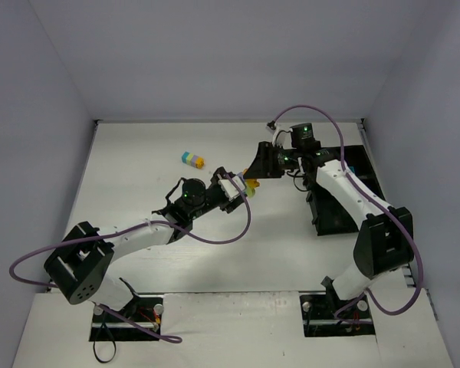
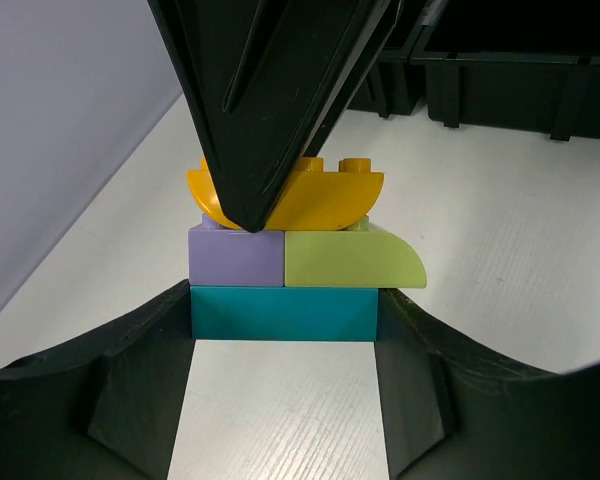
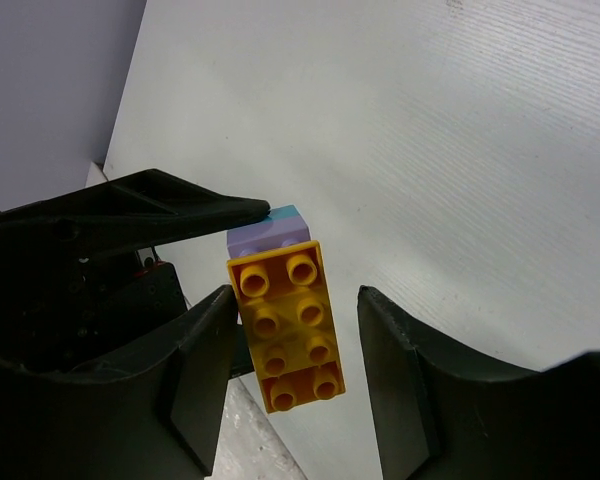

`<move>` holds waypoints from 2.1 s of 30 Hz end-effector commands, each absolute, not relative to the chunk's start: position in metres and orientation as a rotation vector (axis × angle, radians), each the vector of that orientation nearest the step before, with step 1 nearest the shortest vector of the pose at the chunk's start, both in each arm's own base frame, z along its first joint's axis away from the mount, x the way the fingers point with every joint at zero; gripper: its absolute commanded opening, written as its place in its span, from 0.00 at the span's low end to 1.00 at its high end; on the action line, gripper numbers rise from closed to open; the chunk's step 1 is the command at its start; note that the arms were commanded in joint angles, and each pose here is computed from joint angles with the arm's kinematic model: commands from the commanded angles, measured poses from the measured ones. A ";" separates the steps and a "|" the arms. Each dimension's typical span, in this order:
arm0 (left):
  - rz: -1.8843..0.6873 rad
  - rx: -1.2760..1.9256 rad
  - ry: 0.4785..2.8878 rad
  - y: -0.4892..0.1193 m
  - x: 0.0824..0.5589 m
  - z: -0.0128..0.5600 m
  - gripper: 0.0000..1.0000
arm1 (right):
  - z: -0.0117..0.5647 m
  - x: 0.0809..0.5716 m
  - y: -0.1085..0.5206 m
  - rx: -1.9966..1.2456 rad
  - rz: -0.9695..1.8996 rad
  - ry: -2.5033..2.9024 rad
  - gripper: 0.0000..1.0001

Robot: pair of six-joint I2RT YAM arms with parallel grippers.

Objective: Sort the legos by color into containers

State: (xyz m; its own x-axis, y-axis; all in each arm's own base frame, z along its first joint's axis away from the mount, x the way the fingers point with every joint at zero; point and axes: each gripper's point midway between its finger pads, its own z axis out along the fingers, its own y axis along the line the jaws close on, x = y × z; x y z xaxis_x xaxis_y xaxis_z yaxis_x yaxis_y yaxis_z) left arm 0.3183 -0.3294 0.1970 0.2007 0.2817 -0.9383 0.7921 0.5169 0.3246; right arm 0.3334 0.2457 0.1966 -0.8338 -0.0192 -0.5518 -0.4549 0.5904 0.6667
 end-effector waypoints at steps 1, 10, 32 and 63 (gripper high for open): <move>-0.481 0.938 1.220 -0.330 0.321 0.254 0.00 | 0.221 0.334 0.242 -0.409 1.134 2.235 0.48; -0.491 0.931 1.227 -0.331 0.321 0.253 0.00 | 0.219 0.329 0.242 -0.426 1.140 2.239 0.26; -0.537 0.854 1.323 -0.322 0.322 0.218 0.00 | 0.241 0.331 0.217 -0.424 1.073 2.150 0.00; -0.529 0.808 1.377 -0.302 0.314 0.233 0.00 | 0.180 0.347 -0.064 0.733 -0.034 2.197 0.00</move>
